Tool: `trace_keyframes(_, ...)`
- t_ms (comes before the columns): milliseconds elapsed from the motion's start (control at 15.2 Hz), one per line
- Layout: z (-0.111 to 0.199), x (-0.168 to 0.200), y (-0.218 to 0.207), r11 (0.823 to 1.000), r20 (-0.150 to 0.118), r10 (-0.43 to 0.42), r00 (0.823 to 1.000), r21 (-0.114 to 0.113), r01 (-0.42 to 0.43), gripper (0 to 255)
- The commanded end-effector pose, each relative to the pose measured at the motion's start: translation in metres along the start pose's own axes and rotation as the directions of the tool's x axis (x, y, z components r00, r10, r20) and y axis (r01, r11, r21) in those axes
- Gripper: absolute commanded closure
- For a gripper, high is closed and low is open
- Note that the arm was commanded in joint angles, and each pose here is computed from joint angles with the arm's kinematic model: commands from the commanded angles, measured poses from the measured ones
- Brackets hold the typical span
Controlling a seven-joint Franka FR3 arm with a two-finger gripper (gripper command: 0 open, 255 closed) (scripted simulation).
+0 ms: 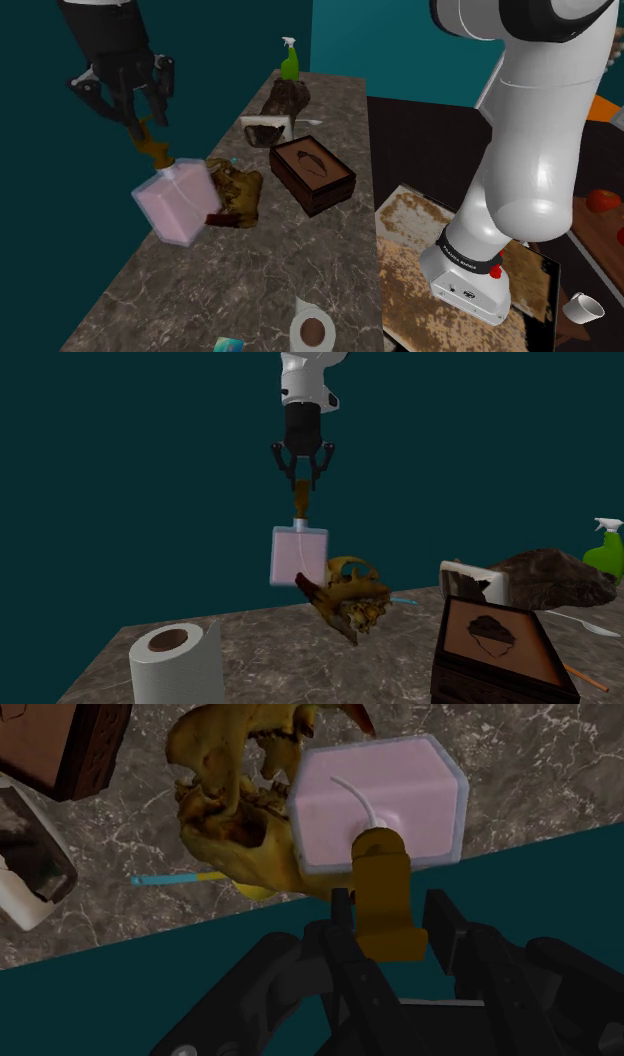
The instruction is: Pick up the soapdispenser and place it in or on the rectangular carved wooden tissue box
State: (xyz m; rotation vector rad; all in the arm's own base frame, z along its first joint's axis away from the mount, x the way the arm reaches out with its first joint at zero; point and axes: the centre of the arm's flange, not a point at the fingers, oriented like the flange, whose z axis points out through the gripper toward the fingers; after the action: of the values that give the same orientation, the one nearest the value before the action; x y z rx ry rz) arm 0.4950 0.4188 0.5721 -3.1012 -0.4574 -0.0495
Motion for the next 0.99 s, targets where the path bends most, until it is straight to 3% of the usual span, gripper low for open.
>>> trace_keyframes(0, -0.011, 0.001, 0.0, 1.0, 0.0, 0.0, 1.0, 0.0, 0.0, 255)
trace_keyframes(330, -0.034, 0.001, 0.0, 1.0, 0.0, 0.0, 1.0, 0.0, 0.0, 255)
trace_keyframes(924, -0.069, -0.043, 0.105, 1.0, 0.0, 0.0, 1.0, 0.0, 0.0, 255)
